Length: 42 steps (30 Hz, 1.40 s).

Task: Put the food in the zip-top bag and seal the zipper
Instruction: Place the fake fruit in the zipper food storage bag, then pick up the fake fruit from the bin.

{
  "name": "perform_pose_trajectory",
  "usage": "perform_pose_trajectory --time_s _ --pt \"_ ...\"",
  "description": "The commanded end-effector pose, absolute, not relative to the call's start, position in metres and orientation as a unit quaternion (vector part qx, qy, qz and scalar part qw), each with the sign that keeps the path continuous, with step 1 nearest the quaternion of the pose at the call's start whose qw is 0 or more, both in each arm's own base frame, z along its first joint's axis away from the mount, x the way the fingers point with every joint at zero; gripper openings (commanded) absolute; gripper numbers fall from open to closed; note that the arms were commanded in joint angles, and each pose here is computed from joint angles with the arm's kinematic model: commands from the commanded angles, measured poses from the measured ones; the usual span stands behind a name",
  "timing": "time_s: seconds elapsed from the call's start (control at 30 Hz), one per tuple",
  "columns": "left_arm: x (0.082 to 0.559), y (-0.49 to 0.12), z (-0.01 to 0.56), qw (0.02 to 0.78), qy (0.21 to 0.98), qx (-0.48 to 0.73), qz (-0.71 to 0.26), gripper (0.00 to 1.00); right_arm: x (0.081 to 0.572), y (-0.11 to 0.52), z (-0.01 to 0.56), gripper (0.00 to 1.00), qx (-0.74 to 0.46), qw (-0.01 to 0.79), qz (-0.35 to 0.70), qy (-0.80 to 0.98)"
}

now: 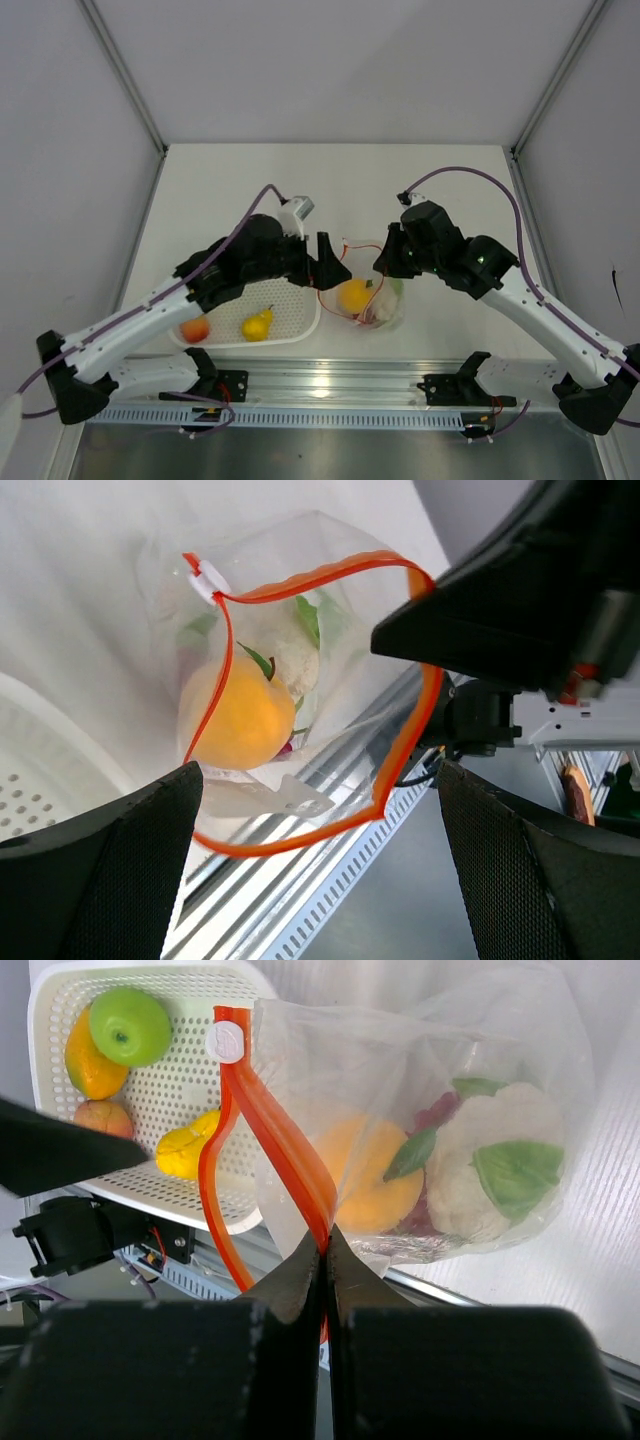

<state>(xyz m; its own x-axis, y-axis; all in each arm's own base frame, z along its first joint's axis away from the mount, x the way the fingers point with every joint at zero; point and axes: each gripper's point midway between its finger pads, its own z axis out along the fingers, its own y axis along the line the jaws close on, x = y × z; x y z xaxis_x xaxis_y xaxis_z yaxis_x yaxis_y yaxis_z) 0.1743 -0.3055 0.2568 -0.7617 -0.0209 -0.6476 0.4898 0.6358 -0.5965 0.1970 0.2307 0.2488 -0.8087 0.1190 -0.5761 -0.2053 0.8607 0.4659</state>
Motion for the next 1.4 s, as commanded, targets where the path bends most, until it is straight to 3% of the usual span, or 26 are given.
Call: perform_pose_trajectory --time_s 0.0,0.2,0.43,0.67,1.0,1.37 --pt "0.175 -0.278 0.290 0.400 0.810 0.127 -0.409 1.00 0.195 0.229 0.257 0.00 -0.022 0.321 0.273 0.907" --pt "0.175 -0.205 0.276 0.443 0.837 0.046 -0.318 1.00 0.194 0.221 0.247 0.00 -0.025 0.319 0.253 0.913" --pt "0.171 -0.145 0.183 0.340 0.922 -0.070 -0.168 0.99 0.191 0.216 0.233 0.00 -0.029 0.311 0.239 0.919" --pt "0.159 -0.108 0.125 0.255 0.950 -0.168 -0.068 1.00 0.186 0.219 0.230 0.00 -0.031 0.304 0.250 0.919" --pt "0.140 -0.121 0.070 0.172 0.962 -0.202 -0.072 1.00 0.185 0.218 0.234 0.00 -0.029 0.308 0.256 0.916" --pt "0.135 -0.127 0.043 0.150 0.964 -0.205 -0.079 0.94 0.185 0.218 0.235 0.00 -0.029 0.310 0.257 0.915"
